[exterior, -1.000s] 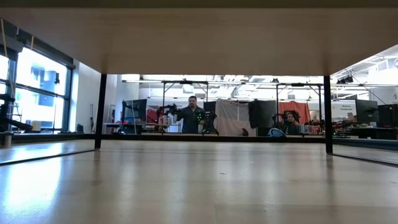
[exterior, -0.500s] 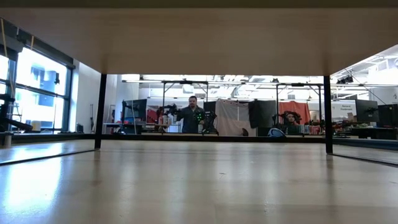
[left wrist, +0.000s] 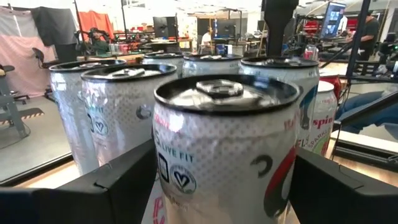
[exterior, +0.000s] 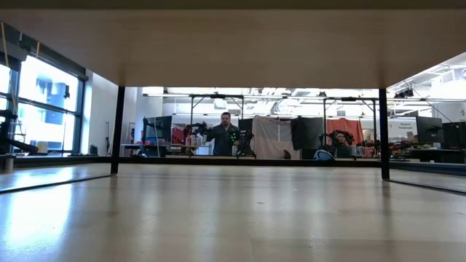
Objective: Place canned beverage on shelf
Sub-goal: Put the white-pink soda can on the shelf aligned with the other white-pink soda cans
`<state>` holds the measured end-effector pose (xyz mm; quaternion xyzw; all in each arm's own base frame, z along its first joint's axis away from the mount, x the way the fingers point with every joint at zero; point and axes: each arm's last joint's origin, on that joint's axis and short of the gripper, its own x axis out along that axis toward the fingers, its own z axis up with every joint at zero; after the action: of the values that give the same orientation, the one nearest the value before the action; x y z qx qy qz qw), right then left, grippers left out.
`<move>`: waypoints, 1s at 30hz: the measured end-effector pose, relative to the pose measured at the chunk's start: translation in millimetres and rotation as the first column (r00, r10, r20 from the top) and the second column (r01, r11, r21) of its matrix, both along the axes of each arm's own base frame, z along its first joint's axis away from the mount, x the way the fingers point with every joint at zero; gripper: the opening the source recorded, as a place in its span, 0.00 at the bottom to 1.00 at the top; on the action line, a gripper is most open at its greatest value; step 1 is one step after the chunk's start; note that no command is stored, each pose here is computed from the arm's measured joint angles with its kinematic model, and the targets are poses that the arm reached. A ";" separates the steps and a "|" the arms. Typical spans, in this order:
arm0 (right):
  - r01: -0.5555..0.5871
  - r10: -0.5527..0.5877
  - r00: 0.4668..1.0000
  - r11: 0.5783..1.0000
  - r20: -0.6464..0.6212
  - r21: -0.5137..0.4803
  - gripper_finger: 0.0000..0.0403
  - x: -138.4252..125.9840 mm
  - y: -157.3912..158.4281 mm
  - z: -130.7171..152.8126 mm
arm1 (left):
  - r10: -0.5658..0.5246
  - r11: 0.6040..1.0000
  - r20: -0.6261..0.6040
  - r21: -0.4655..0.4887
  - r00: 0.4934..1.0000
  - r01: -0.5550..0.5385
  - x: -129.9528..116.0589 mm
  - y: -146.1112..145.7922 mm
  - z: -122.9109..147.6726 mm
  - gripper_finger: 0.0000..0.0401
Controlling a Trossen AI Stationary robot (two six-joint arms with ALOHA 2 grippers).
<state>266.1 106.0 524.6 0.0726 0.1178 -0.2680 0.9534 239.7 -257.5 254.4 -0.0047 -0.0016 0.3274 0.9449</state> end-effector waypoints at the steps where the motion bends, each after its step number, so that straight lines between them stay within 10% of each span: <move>1: 0.000 0.000 1.000 1.000 0.000 0.000 0.81 0.0 0.0 0.0 | -0.001 1.000 0.002 -0.004 1.000 0.001 -0.3 0.4 1.3 0.76; 30: -0.040 0.040 0.999 0.999 -0.018 -0.003 0.81 0.4 0.9 -0.4 | 0.006 0.995 -0.083 0.104 0.997 0.003 2.6 -3.4 55.4 0.76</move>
<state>266.5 106.9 524.2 0.0661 0.1274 -0.2497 0.9576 242.3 -260.8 309.9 0.0583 0.0204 0.3276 0.9428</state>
